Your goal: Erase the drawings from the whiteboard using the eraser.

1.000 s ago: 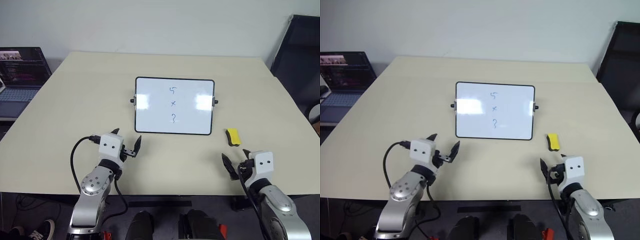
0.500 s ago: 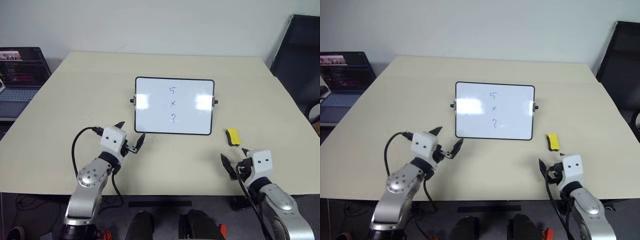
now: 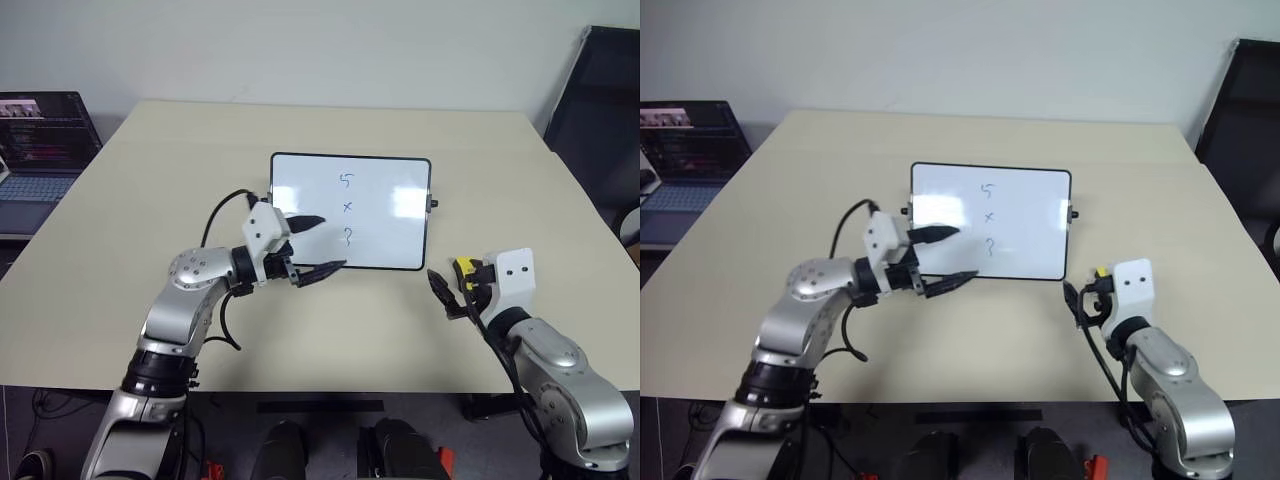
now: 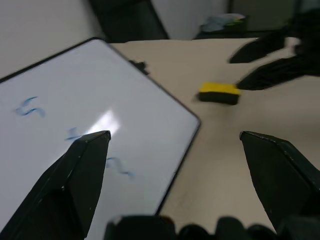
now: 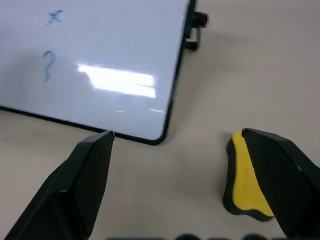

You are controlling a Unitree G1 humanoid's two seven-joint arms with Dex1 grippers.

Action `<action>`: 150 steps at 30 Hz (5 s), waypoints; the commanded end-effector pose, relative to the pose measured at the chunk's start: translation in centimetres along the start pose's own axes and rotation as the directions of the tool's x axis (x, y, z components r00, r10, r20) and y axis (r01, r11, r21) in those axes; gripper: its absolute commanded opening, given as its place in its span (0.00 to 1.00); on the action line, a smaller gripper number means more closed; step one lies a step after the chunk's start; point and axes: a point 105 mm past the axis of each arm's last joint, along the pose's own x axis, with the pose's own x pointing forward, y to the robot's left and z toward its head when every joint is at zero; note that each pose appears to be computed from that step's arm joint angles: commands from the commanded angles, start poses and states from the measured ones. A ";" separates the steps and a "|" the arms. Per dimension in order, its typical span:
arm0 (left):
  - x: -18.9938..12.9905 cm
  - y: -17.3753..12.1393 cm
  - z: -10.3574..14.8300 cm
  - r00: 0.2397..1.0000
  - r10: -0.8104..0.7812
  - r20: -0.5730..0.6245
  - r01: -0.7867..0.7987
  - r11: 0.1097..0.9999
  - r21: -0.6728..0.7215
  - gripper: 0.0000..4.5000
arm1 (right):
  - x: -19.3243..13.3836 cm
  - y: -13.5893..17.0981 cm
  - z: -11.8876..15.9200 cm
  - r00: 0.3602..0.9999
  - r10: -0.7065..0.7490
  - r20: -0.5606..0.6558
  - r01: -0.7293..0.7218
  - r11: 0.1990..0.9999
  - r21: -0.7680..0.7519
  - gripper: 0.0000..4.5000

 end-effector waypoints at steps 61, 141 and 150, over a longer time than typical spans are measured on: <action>-3.1 4.1 -0.5 0.904 0.377 -0.202 -0.383 0.924 0.009 1.00 | 3.3 3.7 7.7 0.956 0.249 0.155 -0.199 0.939 -0.281 0.25; -2.6 5.1 -0.8 0.826 0.496 -0.269 -0.503 0.863 0.047 1.00 | 16.5 16.4 11.2 0.875 0.484 0.007 -0.324 0.597 -0.734 0.25; -2.2 5.2 -0.5 0.834 0.484 -0.266 -0.491 0.870 0.044 1.00 | 16.9 11.8 9.7 0.914 0.404 -0.035 -0.304 0.625 -0.719 0.25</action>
